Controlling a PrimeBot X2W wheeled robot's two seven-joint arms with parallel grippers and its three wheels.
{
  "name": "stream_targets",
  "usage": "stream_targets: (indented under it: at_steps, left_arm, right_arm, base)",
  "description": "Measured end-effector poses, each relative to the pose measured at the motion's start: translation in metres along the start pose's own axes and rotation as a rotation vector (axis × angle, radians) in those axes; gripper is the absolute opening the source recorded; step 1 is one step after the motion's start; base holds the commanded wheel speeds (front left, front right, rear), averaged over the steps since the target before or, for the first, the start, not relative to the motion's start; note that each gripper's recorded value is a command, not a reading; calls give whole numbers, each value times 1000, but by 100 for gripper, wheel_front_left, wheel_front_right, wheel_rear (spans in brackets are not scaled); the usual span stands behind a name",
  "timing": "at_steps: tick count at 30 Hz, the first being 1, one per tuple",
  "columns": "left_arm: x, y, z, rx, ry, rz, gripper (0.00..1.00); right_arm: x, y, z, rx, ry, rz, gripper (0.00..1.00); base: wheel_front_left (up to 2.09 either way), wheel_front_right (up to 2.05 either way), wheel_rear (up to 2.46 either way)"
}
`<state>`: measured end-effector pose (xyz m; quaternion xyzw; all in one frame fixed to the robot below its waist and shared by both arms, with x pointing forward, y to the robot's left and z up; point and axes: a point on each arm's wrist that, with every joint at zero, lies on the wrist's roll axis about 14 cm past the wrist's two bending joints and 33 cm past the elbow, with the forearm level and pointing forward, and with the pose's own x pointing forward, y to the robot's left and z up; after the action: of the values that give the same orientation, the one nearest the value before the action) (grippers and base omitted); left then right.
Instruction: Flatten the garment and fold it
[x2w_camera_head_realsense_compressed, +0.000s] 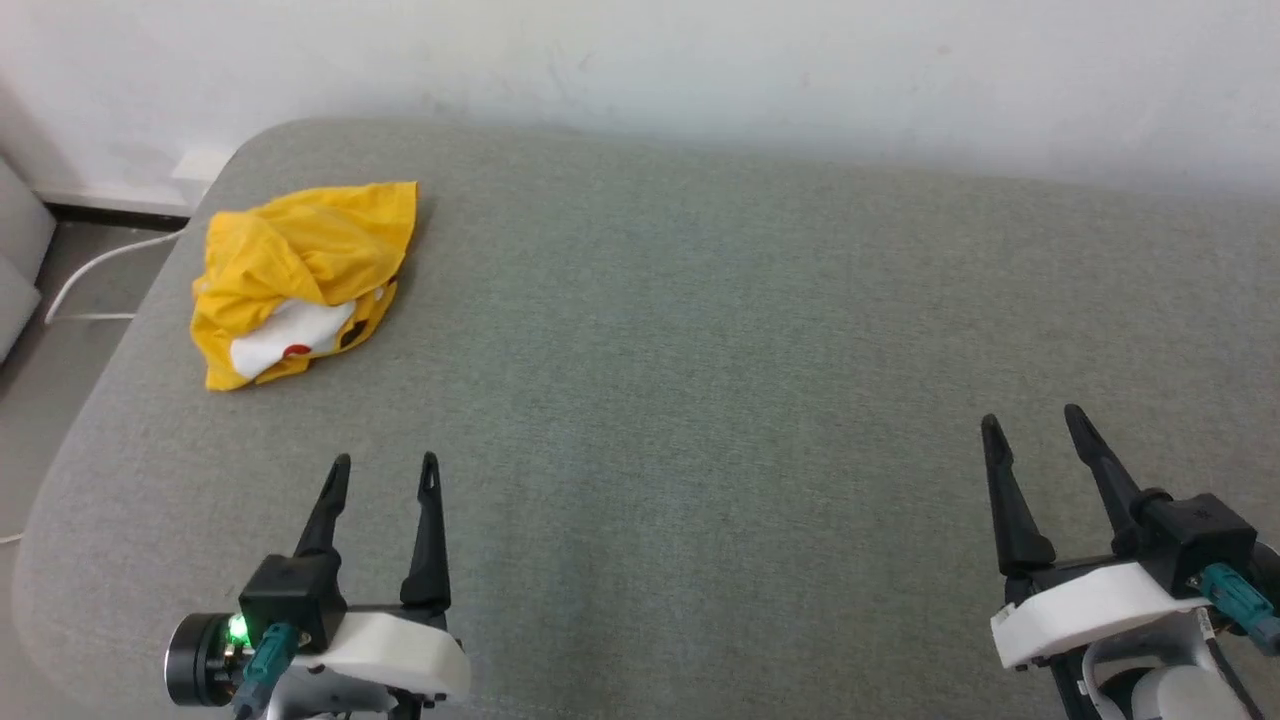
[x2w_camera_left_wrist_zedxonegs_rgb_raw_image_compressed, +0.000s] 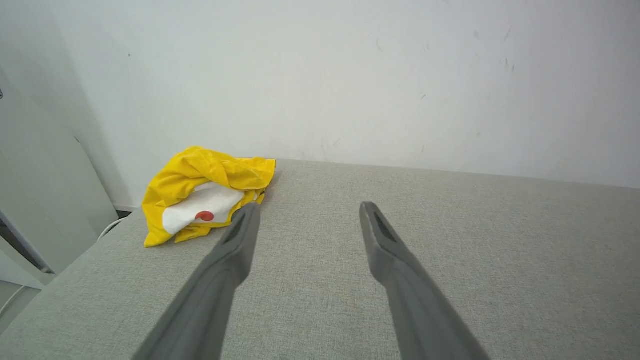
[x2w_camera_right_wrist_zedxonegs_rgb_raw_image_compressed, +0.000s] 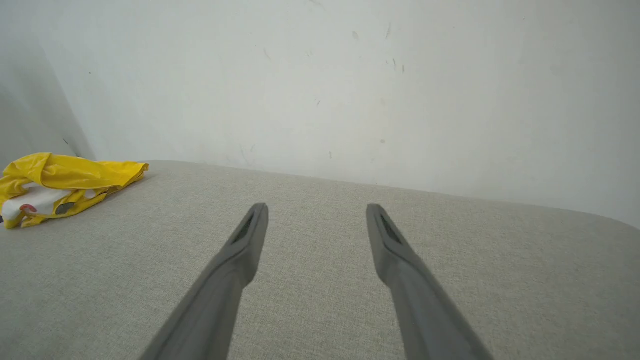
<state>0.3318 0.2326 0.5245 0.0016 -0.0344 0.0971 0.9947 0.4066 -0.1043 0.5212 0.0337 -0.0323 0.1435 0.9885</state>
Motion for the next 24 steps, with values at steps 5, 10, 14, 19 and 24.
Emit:
stream_targets:
  at_steps: [5,10,14,19,24]
  left_arm:
    - [-7,12,2,-2,-9,42,100]
    - [-15,24,5,-1,-21,85,100]
    - [-22,35,6,-11,-27,120,100]
    - [-34,47,5,-11,-26,168,100]
    - [-42,57,7,-8,-37,205,100]
  right_arm:
    - [7,13,-3,14,1,39,100]
    - [13,26,-5,27,-3,79,100]
    - [18,37,-6,37,-7,108,100]
    - [24,49,-8,51,-8,144,100]
    - [30,61,-10,67,-9,176,100]
  base:
    - [0,0,0]
    - [0,0,0]
    - [0,0,0]
    - [0,0,0]
    - [0,0,0]
